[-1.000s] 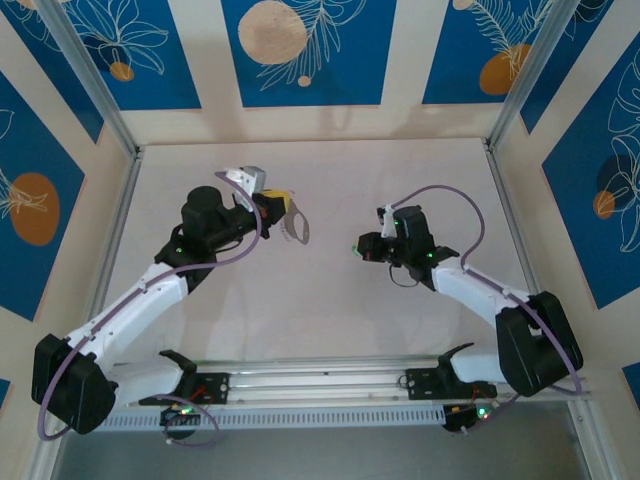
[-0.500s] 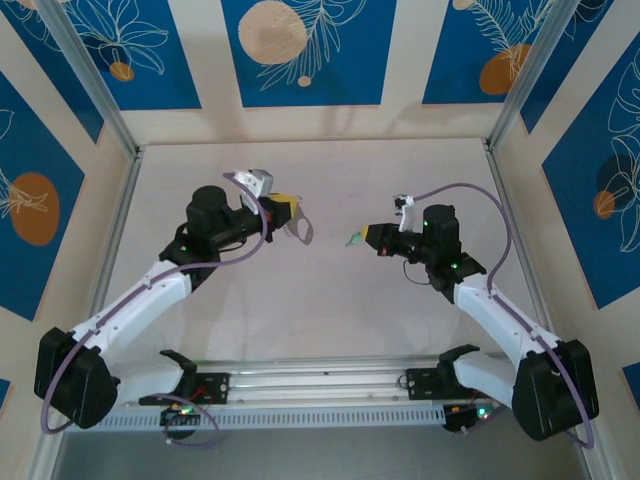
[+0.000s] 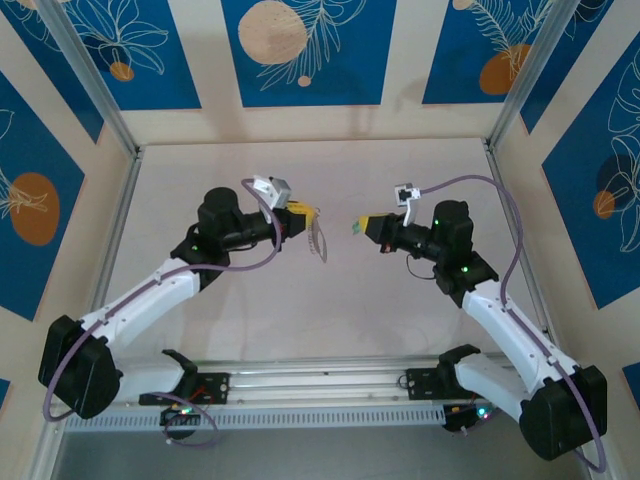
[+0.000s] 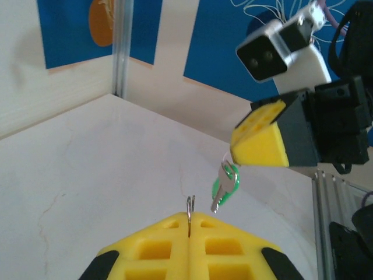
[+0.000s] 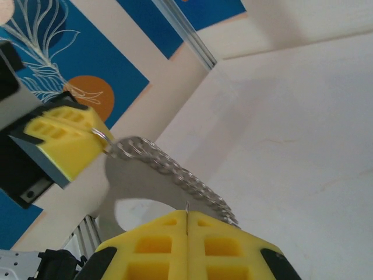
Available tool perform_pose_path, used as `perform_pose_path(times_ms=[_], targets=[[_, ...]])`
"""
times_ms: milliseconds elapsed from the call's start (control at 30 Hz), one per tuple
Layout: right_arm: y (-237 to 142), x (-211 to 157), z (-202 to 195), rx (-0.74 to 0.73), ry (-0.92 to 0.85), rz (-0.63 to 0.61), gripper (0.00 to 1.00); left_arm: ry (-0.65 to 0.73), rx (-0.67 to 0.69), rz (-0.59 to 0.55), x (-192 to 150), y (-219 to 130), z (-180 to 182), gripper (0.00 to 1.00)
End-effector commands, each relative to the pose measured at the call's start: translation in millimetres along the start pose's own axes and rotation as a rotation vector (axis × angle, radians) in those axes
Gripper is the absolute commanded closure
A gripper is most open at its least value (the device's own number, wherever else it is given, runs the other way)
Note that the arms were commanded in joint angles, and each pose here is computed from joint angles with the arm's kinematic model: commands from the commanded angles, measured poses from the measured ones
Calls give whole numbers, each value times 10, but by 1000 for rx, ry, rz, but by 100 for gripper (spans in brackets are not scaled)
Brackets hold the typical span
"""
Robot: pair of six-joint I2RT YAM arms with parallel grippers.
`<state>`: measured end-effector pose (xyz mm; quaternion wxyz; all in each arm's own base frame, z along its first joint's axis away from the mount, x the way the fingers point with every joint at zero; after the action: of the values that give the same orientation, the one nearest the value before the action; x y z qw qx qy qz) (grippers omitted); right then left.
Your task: Put the keys on the keyring
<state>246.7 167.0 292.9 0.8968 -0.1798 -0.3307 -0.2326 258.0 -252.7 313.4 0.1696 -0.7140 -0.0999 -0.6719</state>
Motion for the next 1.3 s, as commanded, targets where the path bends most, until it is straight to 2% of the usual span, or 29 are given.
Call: perform_pose_path(times_ms=[0,500,1000,1267], targets=[[-15,109,247,58,-94,-10,100,93,-59,-43,163,57,-125,100],[210,63,482,112,-182,56,100,161,-79,-18,222,179,-249,100],[60,75,501,50,-214,-7,100,166,-43,-14,203,154,-226,100],[79,95,623,98,-216,-4,100,164,-45,-12,206,174,-223,100]])
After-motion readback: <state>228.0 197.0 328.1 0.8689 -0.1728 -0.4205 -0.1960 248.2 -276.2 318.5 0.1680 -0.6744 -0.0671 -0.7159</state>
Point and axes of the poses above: each hand's point on the last joint's axis, 136 mm out from that joint toward the fingers, its own y axis out along the fingers, its own z axis along the line the jaws close on, x = y × z, the point moved 5 cm from there along -y, back along the fingers, and after that the axes turned 9 degrees about y, right-handed, at the moved point
